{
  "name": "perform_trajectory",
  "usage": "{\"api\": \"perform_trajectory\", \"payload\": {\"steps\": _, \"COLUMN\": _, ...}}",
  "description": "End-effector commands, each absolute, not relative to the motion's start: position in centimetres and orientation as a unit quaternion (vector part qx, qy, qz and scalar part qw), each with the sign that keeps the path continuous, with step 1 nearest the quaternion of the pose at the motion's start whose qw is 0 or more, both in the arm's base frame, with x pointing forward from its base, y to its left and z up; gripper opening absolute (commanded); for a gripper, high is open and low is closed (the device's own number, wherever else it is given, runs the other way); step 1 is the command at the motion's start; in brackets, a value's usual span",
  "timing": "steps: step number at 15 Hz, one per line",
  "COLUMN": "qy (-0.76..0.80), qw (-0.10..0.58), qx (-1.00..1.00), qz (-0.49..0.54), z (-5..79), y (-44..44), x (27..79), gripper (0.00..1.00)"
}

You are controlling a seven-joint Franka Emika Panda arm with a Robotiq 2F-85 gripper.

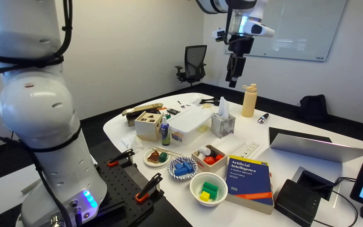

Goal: Press a button on the black device.

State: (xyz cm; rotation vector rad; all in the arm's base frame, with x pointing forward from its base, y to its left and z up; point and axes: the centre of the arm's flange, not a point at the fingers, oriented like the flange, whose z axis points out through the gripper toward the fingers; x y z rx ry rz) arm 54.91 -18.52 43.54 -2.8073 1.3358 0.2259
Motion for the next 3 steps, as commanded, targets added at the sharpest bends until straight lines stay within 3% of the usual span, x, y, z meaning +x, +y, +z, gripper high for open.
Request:
{"api": "perform_trajectory", "payload": {"steps": 1, "qy": 0.419, "qw": 0.010, "qx": -0.905, "qz": 0.079, "z": 44.69, "y": -15.30, "x": 50.93, "gripper": 1.00}}
{"api": "perform_trajectory", "payload": {"steps": 3, "qy": 0.403, "qw": 0.002, "qx": -0.912, "qz": 0.076, "z": 44.97, "y": -14.34, "x": 50.29, "gripper": 1.00}}
